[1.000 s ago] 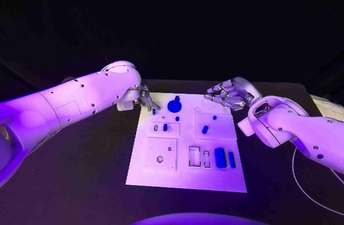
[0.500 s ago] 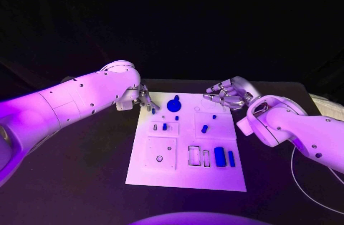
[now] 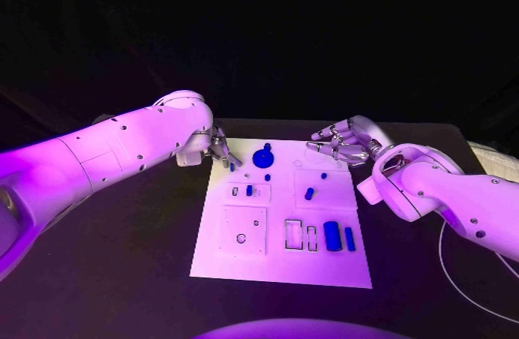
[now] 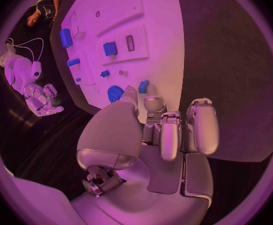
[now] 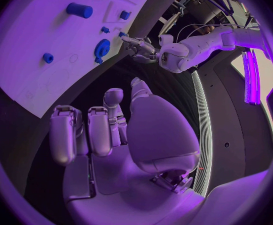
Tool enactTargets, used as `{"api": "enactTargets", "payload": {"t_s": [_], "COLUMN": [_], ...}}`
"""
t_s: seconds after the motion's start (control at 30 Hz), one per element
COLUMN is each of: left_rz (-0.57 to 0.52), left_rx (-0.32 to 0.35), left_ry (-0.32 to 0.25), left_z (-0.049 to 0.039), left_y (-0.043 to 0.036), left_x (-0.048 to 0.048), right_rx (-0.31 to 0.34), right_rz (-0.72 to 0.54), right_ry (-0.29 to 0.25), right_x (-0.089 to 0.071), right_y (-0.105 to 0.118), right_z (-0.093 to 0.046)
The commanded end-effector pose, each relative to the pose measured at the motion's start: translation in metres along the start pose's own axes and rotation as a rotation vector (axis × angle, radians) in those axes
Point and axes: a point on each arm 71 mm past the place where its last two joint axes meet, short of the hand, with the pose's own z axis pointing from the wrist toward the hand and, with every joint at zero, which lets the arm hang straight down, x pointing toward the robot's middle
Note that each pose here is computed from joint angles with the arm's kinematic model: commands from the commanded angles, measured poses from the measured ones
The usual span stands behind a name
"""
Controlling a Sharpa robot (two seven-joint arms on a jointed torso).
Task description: Assemble the parts on the task board
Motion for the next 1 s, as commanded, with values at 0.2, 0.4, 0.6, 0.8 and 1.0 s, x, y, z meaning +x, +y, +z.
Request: {"api": "enactTargets", "payload": {"t_s": [0.2, 0.4, 0.6, 0.8, 1.0], "left_rz": [0.0, -0.018, -0.029, -0.041, -0.068], "left_rx": [0.015, 0.023, 0.026, 0.033, 0.05], "left_ry": [0.022, 0.013, 0.002, -0.002, 0.006], "left_z": [-0.0003, -0.0003, 0.0002, 0.0007, 0.0015], "left_y": [-0.0034, -0.0048, -0.0052, -0.0048, -0.002], "left_x": [0.0025, 0.002, 0.0013, 0.0013, 0.0031], "right_rx": [-0.007, -0.006, -0.005, 0.003, 0.009], "right_rz": [-0.003, -0.004, -0.005, -0.006, -0.008], "right_ry": [0.015, 0.019, 0.024, 0.027, 0.032], "right_x": [0.0022, 0.0025, 0.0032, 0.0033, 0.0038], "right_y": [0.0006, 0.0003, -0.0003, -0.002, -0.0032], "right_z": [0.0, 0.0001, 0.0001, 0.0001, 0.0001]}}
